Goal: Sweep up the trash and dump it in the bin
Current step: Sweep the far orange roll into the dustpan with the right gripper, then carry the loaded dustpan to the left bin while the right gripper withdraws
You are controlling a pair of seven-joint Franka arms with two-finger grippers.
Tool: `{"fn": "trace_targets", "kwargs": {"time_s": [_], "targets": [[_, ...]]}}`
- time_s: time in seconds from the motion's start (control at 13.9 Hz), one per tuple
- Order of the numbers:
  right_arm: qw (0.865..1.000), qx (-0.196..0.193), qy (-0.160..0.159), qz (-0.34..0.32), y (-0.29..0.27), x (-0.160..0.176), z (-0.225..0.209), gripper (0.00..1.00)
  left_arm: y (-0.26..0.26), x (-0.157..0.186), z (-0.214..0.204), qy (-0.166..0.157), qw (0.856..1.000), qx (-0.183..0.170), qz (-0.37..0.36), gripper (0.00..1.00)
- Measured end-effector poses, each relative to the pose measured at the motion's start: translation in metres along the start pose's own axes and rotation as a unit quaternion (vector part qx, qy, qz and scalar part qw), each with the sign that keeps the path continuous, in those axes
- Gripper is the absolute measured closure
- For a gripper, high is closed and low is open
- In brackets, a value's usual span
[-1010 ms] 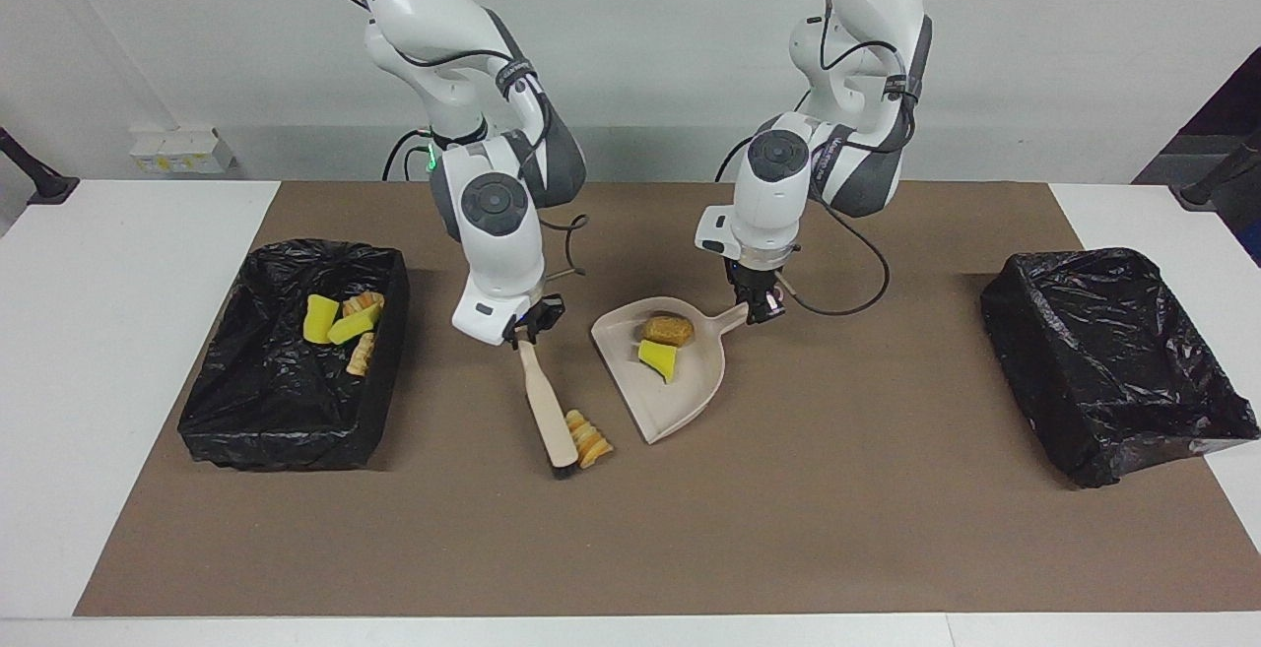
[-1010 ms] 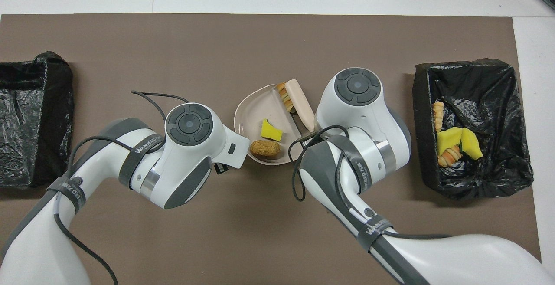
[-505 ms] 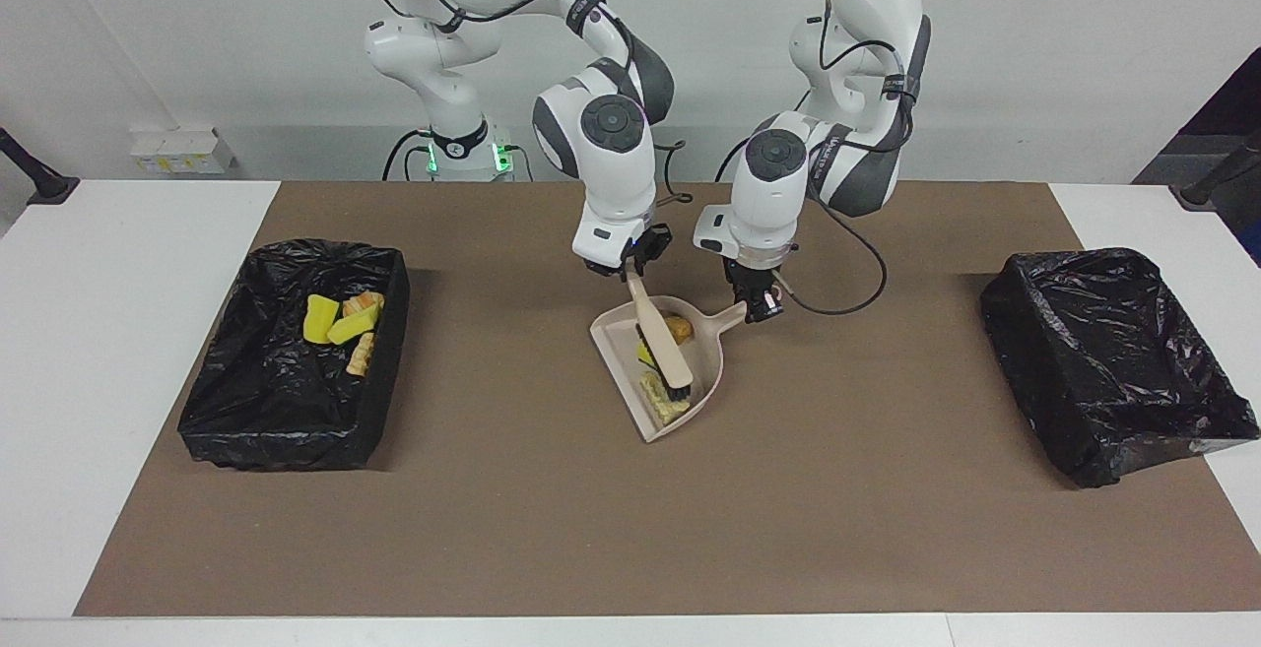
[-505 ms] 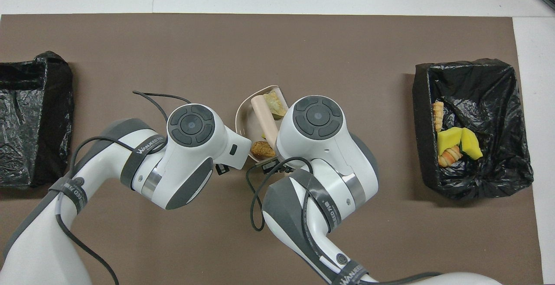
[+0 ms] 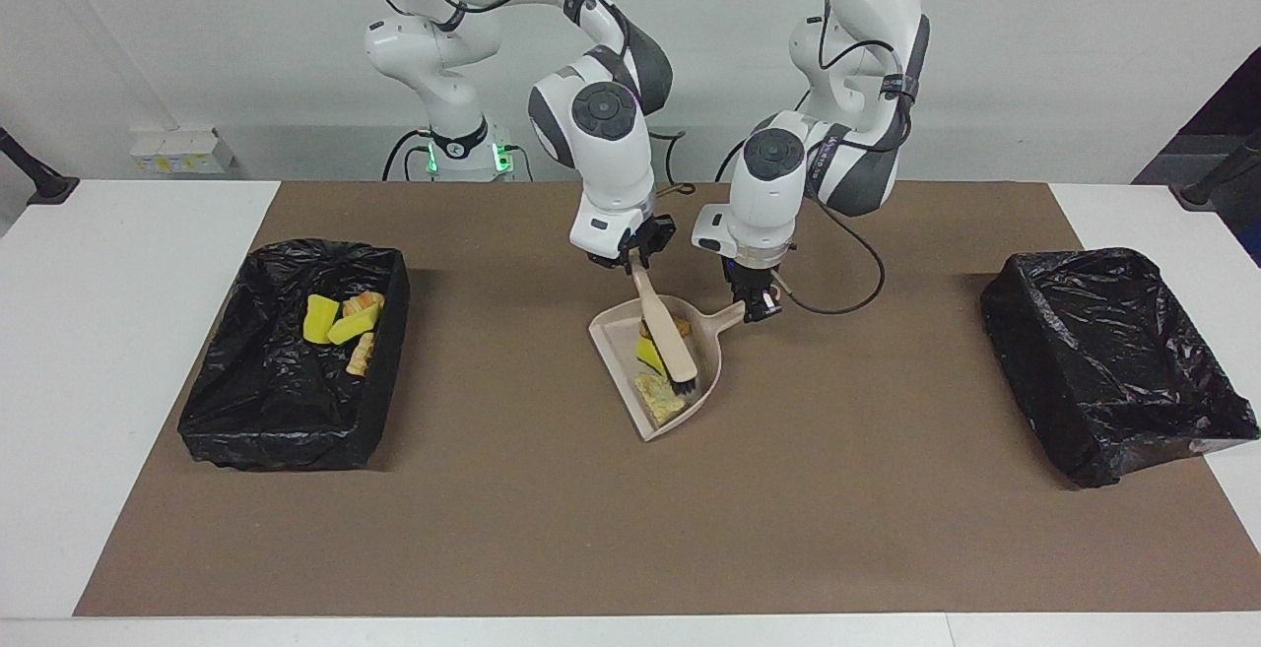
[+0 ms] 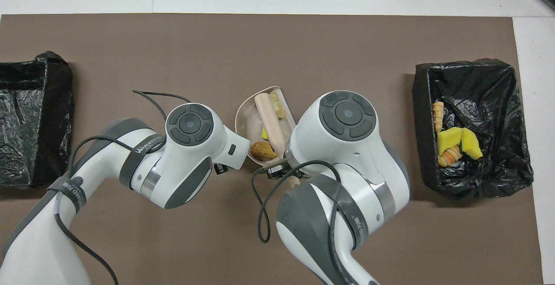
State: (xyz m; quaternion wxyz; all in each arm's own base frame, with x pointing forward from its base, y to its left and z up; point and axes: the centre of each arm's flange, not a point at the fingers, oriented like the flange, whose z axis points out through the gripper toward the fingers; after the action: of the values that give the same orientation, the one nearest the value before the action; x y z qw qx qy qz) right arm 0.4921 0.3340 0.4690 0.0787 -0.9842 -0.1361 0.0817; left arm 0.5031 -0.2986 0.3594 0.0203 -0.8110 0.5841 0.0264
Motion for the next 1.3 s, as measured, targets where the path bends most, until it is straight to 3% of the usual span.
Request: {"fn": "trace_targets", "kwargs": {"time_s": [0.51, 0.87, 1.15, 1.3], "targets": [[0.994, -0.031, -0.014, 0.102, -0.024, -0.068, 0.002, 0.75, -0.056, -0.055, -0.001, -0.004, 0.997, 0.004, 0.081, 0.67], [0.989, -0.025, 0.019, 0.144, -0.098, -0.108, 0.019, 0.75, -0.118, -0.126, -0.013, -0.005, 0.992, 0.029, 0.123, 0.67], [0.988, -0.014, 0.04, 0.148, -0.17, -0.144, 0.077, 0.75, -0.15, -0.164, -0.023, 0.044, 0.989, 0.033, 0.14, 0.67], [0.986, -0.035, 0.047, 0.157, -0.196, -0.157, 0.114, 0.75, -0.167, -0.189, -0.031, 0.067, 0.986, 0.04, 0.148, 0.67]]}}
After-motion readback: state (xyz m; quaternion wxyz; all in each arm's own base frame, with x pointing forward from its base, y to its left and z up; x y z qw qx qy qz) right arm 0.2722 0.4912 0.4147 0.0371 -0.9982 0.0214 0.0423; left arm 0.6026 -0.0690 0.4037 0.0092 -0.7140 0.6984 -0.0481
